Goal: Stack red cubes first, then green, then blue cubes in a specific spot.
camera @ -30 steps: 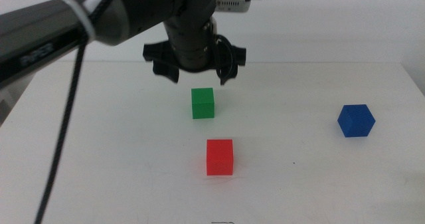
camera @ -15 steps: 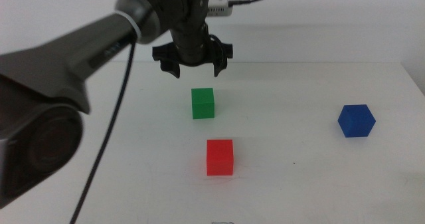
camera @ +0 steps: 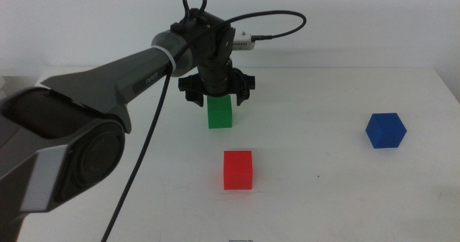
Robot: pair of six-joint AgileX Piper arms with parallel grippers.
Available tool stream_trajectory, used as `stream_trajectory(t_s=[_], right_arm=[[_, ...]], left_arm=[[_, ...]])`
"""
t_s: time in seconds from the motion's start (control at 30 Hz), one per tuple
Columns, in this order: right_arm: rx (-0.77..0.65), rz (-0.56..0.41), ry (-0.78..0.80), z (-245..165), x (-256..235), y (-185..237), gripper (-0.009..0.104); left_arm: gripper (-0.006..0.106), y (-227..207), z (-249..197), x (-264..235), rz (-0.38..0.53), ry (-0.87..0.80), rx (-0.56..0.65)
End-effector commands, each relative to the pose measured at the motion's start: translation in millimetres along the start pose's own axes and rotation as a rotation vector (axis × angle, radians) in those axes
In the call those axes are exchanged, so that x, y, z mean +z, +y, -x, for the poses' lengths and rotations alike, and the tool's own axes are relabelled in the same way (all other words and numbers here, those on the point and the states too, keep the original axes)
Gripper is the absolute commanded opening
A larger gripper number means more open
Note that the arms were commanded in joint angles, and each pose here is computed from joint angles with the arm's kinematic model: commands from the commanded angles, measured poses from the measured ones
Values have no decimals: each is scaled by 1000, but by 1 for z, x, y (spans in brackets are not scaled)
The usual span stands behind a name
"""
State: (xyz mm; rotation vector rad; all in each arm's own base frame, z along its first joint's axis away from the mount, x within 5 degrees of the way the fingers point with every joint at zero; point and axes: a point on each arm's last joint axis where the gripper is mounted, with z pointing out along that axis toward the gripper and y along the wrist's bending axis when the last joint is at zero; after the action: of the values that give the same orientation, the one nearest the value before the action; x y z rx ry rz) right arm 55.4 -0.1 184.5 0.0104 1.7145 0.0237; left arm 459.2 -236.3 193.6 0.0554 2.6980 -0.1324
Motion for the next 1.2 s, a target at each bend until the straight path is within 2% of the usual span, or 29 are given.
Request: stream_trajectory(t_s=[0.0,0.1,0.2,0.4,0.57,0.73,0.9,1.03,1.17], right_arm=[[-18,4,-108,13,-3,1,-1],[-18,4,-108,13,-3,1,-1],[-18,4,-108,13,-3,1,-1],[-18,4,-108,13,-3,1,-1],[-18,4,-108,13,-3,1,-1],[-18,4,-108,13,-3,1,-1],[-18,4,-108,13,-3,1,-1],[-18,4,-108,13,-3,1,-1],[-18,4,-108,13,-3,1,-1]], left_arm=[[91,-5,19,-37,-70,-128,-19],[83,-6,18,-33,-78,-116,-26],[68,-6,17,-30,-79,-110,-31],[27,-4,14,-34,-61,-65,-57],[1,-2,18,-77,-75,-85,-65],[-2,-6,7,-127,-56,-64,-33],[-2,-21,-24,-166,-62,-121,12],[-2,-28,-59,-190,-77,-162,-24],[-2,-36,-89,-189,-93,-174,-58]])
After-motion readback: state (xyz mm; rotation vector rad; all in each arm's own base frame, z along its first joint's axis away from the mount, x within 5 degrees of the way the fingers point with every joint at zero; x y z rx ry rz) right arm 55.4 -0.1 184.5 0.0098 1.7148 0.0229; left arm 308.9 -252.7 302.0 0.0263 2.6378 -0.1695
